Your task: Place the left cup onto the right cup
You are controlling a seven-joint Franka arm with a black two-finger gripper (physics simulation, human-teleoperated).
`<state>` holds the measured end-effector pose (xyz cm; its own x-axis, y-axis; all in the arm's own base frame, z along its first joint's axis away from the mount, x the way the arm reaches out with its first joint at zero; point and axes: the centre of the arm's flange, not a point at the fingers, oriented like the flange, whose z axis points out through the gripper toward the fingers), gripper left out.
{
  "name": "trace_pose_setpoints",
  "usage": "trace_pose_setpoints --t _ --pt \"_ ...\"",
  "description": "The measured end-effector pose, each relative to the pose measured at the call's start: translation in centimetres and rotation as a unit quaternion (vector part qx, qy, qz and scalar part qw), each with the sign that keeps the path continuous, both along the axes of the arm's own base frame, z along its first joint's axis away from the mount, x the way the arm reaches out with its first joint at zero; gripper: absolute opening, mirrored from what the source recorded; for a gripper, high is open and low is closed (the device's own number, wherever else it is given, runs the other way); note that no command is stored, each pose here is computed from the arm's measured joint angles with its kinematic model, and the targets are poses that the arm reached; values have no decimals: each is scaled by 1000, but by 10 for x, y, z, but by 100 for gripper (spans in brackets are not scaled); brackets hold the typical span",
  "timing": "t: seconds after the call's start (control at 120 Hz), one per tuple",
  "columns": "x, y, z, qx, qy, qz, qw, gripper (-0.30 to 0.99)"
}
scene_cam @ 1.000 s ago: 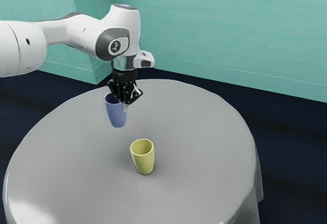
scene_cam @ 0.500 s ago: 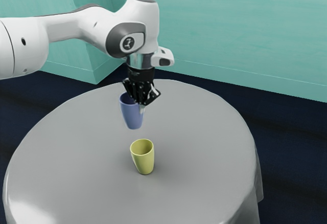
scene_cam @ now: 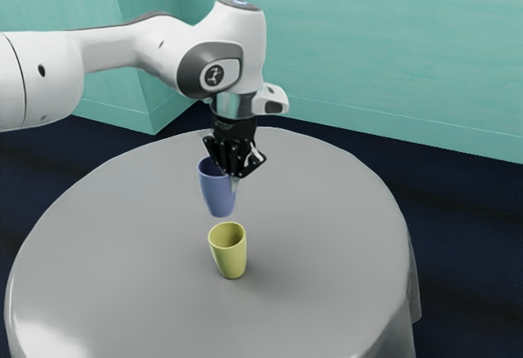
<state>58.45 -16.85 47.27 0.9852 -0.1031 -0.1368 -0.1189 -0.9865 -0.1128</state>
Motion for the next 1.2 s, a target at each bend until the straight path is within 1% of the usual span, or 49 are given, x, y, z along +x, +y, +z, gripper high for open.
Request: trace_pose_setpoints --t 0.6,0.925,1.2 --pt "2 -12 -15 5 -1 14 1000 -9" --pt "-1 -14 -30 4 6 24 1000 -9" --pt "2 -11 -39 4 8 33 999 -9"
